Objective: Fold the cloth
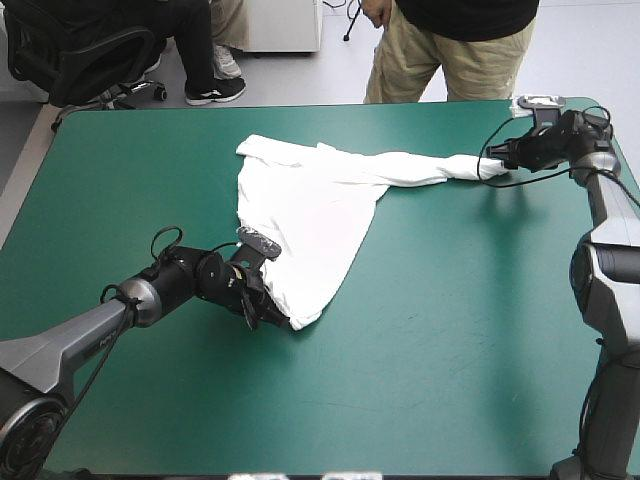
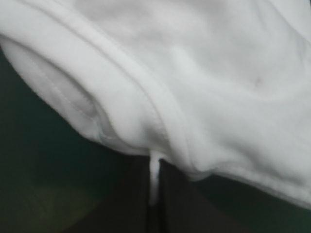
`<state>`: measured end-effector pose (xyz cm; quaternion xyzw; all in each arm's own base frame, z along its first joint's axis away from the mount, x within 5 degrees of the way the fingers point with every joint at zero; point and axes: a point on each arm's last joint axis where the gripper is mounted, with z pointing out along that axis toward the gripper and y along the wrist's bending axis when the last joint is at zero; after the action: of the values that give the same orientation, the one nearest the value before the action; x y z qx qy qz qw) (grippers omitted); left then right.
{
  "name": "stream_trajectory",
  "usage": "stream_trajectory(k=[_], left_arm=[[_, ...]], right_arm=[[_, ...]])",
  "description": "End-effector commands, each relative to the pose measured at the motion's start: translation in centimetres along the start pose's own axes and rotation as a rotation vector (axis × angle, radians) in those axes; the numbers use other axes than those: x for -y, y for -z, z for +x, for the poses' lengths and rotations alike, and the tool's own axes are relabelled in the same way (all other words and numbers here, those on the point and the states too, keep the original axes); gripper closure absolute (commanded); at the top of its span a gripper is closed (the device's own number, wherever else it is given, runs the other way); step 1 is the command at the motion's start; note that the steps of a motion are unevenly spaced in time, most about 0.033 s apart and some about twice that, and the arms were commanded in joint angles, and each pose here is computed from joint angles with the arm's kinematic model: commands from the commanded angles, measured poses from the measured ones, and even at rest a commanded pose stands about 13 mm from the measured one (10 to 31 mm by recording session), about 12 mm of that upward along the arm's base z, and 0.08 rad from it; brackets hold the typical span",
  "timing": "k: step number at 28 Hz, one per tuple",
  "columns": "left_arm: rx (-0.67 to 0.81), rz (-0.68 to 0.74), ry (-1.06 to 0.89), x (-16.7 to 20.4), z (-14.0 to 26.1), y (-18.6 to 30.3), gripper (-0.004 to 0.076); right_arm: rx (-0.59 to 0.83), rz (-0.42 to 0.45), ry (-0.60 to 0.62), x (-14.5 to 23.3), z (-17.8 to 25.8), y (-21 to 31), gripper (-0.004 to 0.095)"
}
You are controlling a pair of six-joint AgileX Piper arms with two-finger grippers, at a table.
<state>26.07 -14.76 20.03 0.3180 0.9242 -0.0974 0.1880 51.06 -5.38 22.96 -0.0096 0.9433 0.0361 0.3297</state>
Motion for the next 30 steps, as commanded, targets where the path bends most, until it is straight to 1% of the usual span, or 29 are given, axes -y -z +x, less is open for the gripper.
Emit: stream_trajectory(k=[1, 6, 8, 10, 11, 13, 14, 19, 21, 24, 25, 27, 29, 30], left_arm=[[-0.025, 0.028, 0.025, 0.4, 0.3, -0.1, 0.0733], [-0.023, 0.028, 0.025, 0.4, 0.2, -0.1, 0.0733], [-0.020, 0.026, 0.025, 0.4, 0.2, -0.1, 0.0733], [-0.016, 0.025, 0.027, 0.4, 0.2, -0.1, 0.0733], [-0.016, 0.025, 0.027, 0.4, 0.2, -0.1, 0.0733], [-0.016, 0.025, 0.027, 0.4, 0.2, -0.1, 0.0733], [-0.016, 0.025, 0.027, 0.4, 0.2, -0.1, 0.0733], [0.015, 0.011, 0.007, 0.4, 0.1, 1.1, 0.0733], [0.043, -0.009, -0.020, 0.5, 0.2, 3.1, 0.0733], [0.095, -0.039, -0.039, 0.8, 0.4, 5.9, 0.0733], [0.118, -0.056, -0.043, 0.8, 0.5, 7.2, 0.0733], [0.172, -0.103, -0.050, 0.9, 0.5, 10.0, 0.0733], [0.247, -0.164, -0.051, 0.9, 0.6, 13.5, 0.0733], [0.338, -0.245, -0.056, 0.9, 0.7, 17.7, 0.0733]], right_arm=[[0.126, 0.004, -0.018, 0.1, -2.0, 2.1, 0.0417], [0.127, -0.024, -0.058, 0.0, -1.6, 0.7, 0.0417], [0.124, -0.047, -0.064, -0.2, -1.6, 0.6, 0.0445], [0.120, -0.067, -0.057, -0.4, -1.6, 0.6, 0.0550], [0.120, -0.073, -0.052, -0.4, -1.6, 0.7, 0.0648], [0.111, -0.080, -0.048, -0.5, -1.6, 0.8, 0.0893], [0.114, -0.081, -0.047, -0.5, -1.7, 1.0, 0.0917], [0.114, -0.091, -0.030, -0.9, -2.3, 3.1, 0.0920], [0.109, -0.133, -0.027, -1.7, -2.8, 5.9, 0.0920], [0.135, -0.226, -0.005, -3.1, -3.6, 10.0, 0.0921], [0.165, -0.275, 0.007, -3.8, -4.0, 12.1, 0.0921], [0.239, -0.339, 0.028, -4.9, -4.7, 15.6, 0.0921], [0.341, -0.370, 0.053, -5.8, -5.4, 19.9, 0.0921], [0.442, -0.375, 0.066, -6.5, -5.7, 24.1, 0.0921]])
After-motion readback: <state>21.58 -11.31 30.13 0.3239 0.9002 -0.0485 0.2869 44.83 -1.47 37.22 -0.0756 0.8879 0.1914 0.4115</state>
